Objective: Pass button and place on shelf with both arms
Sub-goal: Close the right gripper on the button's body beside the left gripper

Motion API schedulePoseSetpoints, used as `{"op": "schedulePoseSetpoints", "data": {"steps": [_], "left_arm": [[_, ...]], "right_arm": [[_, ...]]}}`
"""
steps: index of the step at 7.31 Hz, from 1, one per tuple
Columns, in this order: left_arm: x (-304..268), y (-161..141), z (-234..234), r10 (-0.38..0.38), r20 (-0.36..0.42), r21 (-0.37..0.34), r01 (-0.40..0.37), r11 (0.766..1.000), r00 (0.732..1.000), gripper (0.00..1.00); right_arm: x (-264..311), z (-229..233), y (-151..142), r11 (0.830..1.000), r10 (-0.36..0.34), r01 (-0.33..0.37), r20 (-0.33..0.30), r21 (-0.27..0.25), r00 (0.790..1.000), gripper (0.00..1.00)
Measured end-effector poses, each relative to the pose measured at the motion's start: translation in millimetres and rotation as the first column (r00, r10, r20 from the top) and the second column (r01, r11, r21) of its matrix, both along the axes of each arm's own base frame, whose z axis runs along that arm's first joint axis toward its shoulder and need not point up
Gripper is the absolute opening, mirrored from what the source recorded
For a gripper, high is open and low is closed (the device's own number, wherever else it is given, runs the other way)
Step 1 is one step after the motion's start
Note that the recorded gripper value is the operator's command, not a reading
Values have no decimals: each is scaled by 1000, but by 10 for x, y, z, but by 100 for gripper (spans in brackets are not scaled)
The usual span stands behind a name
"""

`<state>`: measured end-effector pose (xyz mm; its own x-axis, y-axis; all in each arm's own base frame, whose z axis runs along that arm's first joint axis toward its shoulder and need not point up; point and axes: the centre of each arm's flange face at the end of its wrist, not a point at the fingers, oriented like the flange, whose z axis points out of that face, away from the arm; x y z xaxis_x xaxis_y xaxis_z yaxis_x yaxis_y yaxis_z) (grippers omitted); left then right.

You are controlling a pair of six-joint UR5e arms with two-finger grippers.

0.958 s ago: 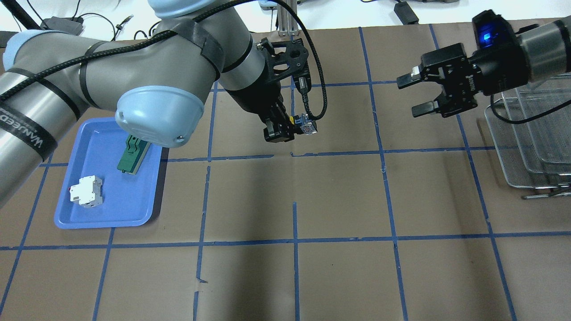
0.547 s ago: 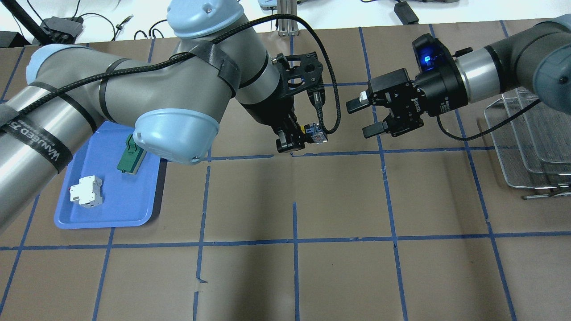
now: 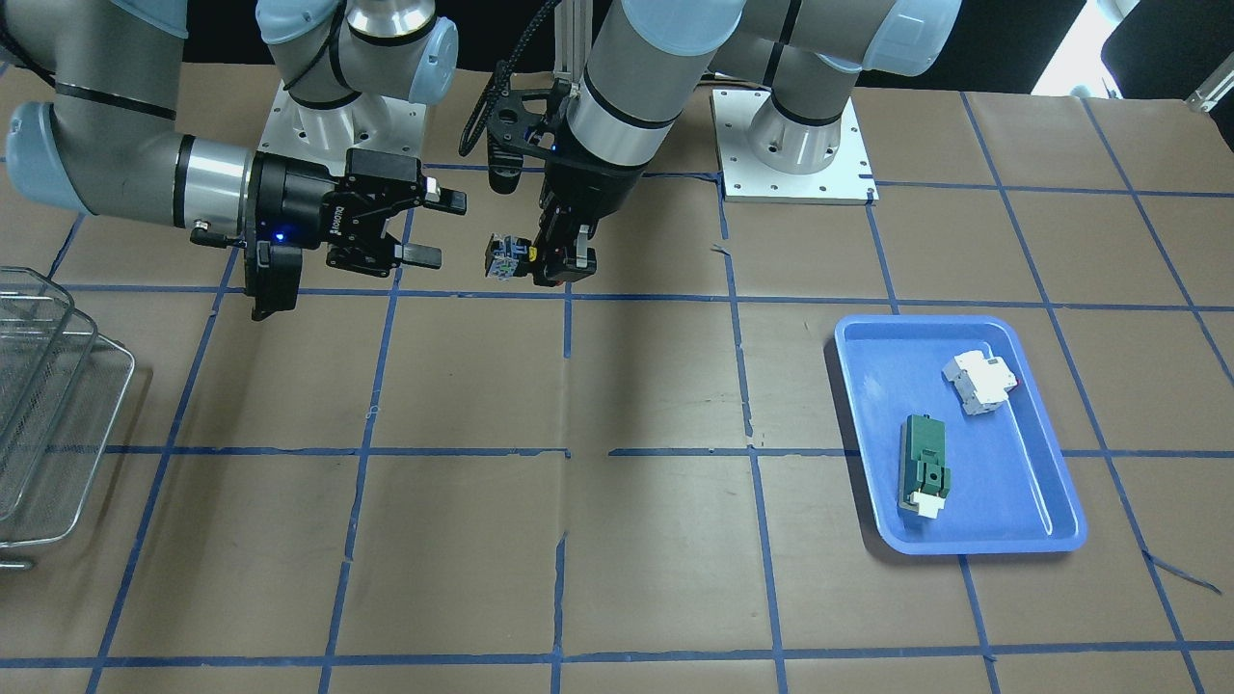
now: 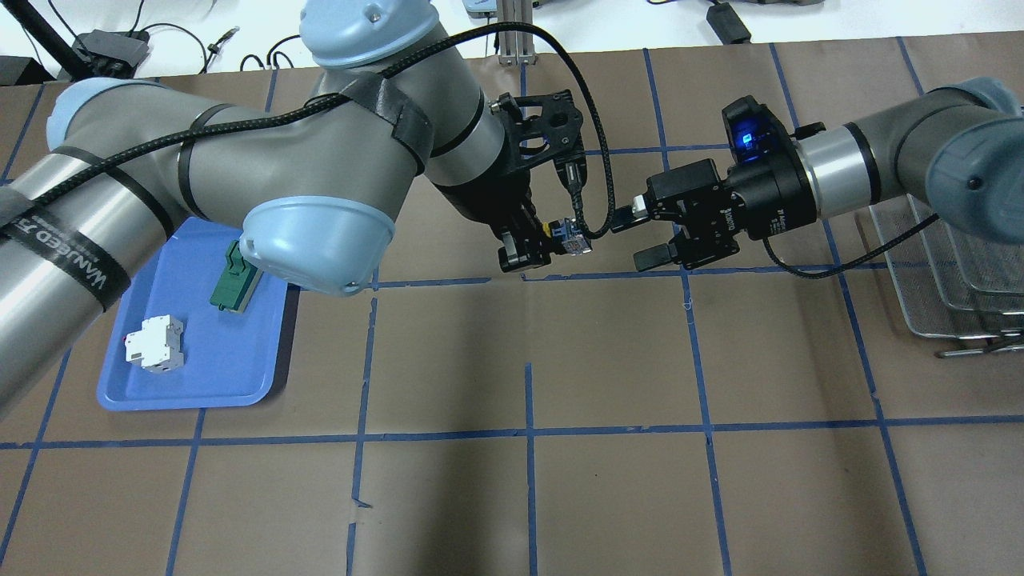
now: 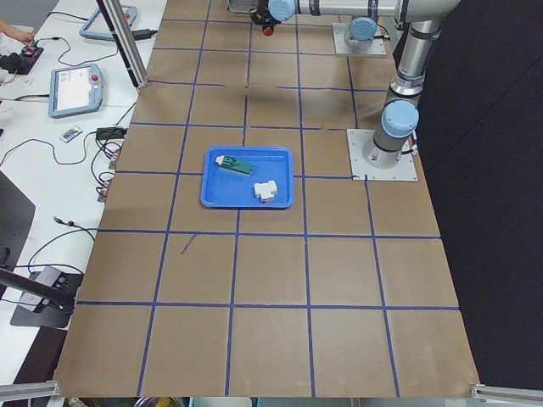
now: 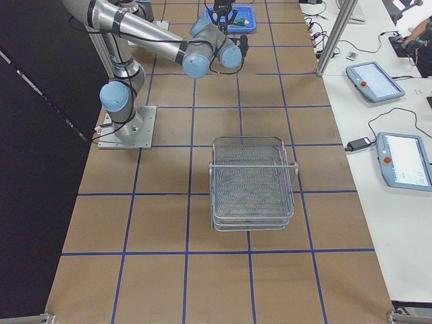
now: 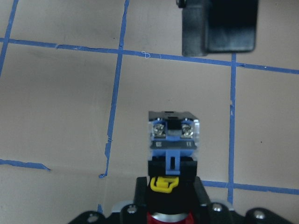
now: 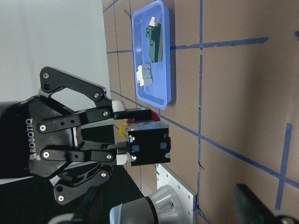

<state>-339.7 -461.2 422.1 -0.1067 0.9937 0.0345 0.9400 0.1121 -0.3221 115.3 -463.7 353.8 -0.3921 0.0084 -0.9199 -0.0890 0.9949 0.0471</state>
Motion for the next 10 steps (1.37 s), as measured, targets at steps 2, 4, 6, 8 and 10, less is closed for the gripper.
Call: {"op": "schedulePoseSetpoints", "data": {"steps": [2, 4, 6, 8, 10], "left_arm": [[0, 1, -9, 0, 1, 1, 0, 1000, 1000, 0], [-4, 2, -10, 0, 0, 2, 0, 1000, 1000, 0], [-19, 10, 11, -1, -15, 4, 1, 1000, 1000, 0], [-19, 26, 20, -1, -19, 4, 1, 1000, 1000, 0], [-20, 29, 29, -1, -21, 3, 1, 1000, 1000, 0]], "right_arm": [[36, 11, -30, 999, -6, 6, 11, -40, 1000, 100], [144, -1, -47, 996, 13, -12, 10, -84, 1000, 100], [255, -15, -42, 994, 25, -22, 22, -111, 999, 100], [265, -15, -64, 990, 27, -24, 20, -135, 999, 96], [261, -13, -77, 988, 31, -29, 8, -150, 999, 60]]}}
